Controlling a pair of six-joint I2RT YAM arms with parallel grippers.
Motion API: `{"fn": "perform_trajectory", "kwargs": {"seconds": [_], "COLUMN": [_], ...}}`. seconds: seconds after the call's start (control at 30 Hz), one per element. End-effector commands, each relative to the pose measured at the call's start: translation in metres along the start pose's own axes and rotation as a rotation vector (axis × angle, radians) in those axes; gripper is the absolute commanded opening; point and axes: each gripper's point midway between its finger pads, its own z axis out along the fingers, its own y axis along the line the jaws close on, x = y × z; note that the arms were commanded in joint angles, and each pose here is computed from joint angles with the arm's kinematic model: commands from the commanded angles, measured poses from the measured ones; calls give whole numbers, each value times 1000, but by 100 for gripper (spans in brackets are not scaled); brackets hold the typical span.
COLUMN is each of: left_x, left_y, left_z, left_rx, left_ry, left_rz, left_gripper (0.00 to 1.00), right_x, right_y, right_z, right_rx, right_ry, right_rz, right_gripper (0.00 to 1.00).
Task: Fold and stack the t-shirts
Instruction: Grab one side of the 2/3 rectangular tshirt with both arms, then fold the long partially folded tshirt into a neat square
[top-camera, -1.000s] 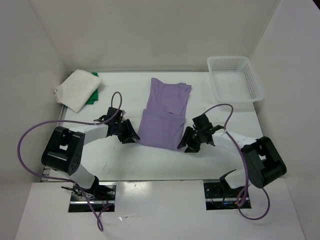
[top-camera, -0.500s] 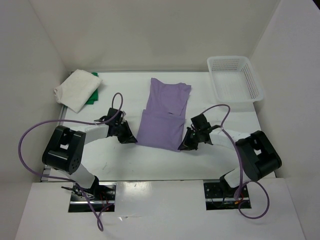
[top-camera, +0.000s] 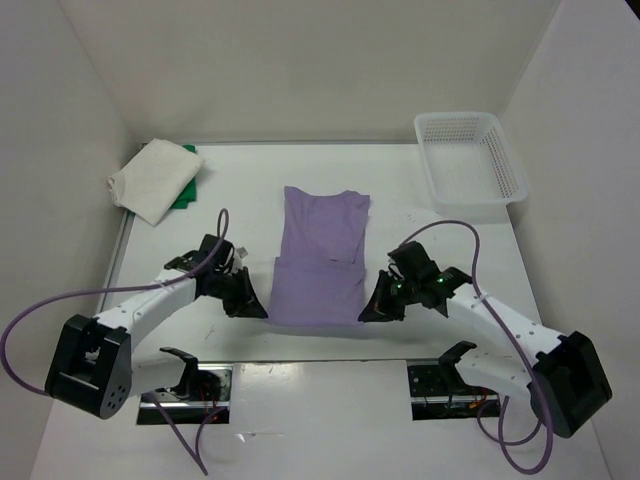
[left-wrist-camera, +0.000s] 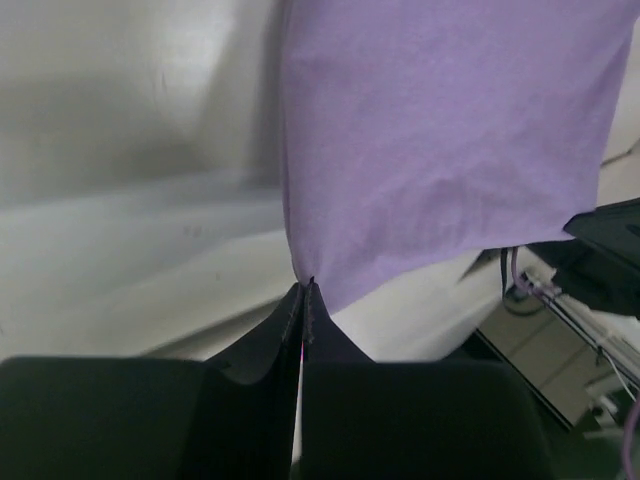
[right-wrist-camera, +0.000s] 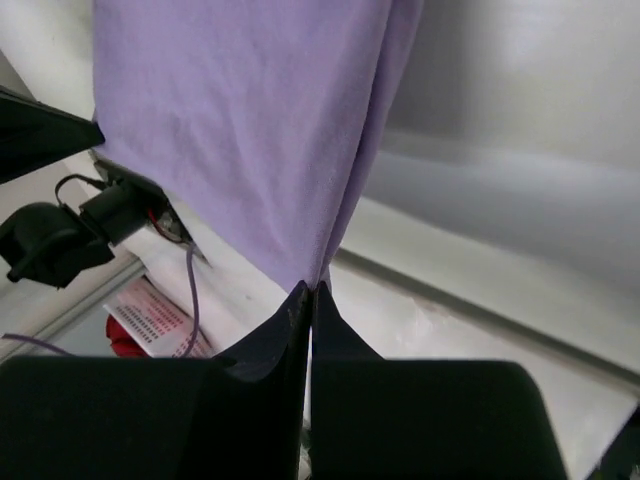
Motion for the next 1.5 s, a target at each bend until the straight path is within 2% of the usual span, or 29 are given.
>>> {"fn": "perform_trajectory", "kwargs": {"seconds": [0.0, 0.03, 0.07, 0.1, 0.13, 0.23, 0.37, 0.4, 0.47, 0.5, 0.53, 0.6, 0.67, 0.7, 0.73, 0.77, 0.8, 0.87, 0.93, 0.97, 1.0, 1.13, 1.23, 1.27, 1.3, 1.33, 1.4, 1.43, 1.47], "left_x": [35, 12, -2, -19, -51, -116, -180, -203, -238, -259, -273, -303, -327, -337, -344, -355, -364, -371, -382, -388, -392, -396, -397, -393, -382, -373, -343, -333, -322], "left_y": [0, -24, -35, -50, -83, -126, -148, -166, -168, -170, -172, -158, -170, -156, -155, -164, -154, -156, -158, -164, -165, -165, -167, -175, -173, -186, -208, -212, -217], "left_z": [-16, -27, -30, -36, -57, -75, -72, -81, -61, -48, -42, -13, -11, 10, 15, 11, 25, 31, 30, 25, 19, -15, -38, -52, -42, -36, -8, 8, 21], "left_rx": [-9, 24, 29, 43, 92, 169, 202, 225, 217, 212, 206, 171, 184, 148, 142, 157, 129, 135, 130, 145, 142, 176, 186, 209, 211, 247, 252, 255, 278], "left_ry": [151, 75, 51, 9, -88, -232, -341, -412, -458, -463, -482, -485, -525, -514, -521, -547, -547, -546, -577, -602, -635, -732, -796, -819, -791, -756, -668, -624, -578], "left_rz": [-61, -10, 12, 57, 116, 171, 164, 188, 161, 144, 134, 94, 100, 67, 65, 64, 49, 27, 13, 6, -6, -28, -42, -28, -21, 9, 86, 99, 119], "left_gripper": [0, 0, 0, 0, 0, 0, 0, 0, 0, 0, 0, 0, 0, 0, 0, 0, 0, 0, 5, 8, 13, 32, 32, 32, 32, 32, 32, 32, 32], "right_x": [15, 7, -16, -26, -40, -108, -191, -211, -259, -274, -292, -318, -342, -354, -360, -369, -383, -392, -404, -407, -412, -416, -414, -408, -407, -403, -388, -382, -375], "right_y": [5, 11, 25, 25, 27, 58, 79, 76, 69, 54, 62, 47, 35, 40, 31, 30, 37, 34, 44, 45, 49, 66, 69, 65, 69, 69, 69, 67, 71], "right_z": [-25, -31, -40, -40, -43, -62, -61, -60, -52, -33, -35, -30, -13, -15, 0, 0, -5, 5, 1, 2, 0, -15, -31, -30, -39, -38, -24, -13, -1], "right_rx": [13, -1, -30, -17, -20, -73, -78, -66, -60, -34, -36, -3, 22, 22, 35, 31, 29, 33, 13, 11, 4, -28, 9, 16, 13, 6, 4, 5, 5], "right_ry": [55, 35, -24, -19, -44, -174, -310, -338, -386, -361, -396, -422, -415, -438, -417, -431, -465, -454, -479, -483, -494, -511, -541, -530, -554, -543, -502, -471, -447], "right_rz": [48, 14, 8, 14, -26, -91, -134, -116, -98, -63, -92, -87, -75, -94, -80, -79, -92, -74, -73, -75, -83, -127, -155, -148, -157, -157, -162, -172, -183], "right_gripper": [0, 0, 0, 0, 0, 0, 0, 0, 0, 0, 0, 0, 0, 0, 0, 0, 0, 0, 5, 9, 17, 31, 40, 40, 40, 26, 11, 1, 0]}}
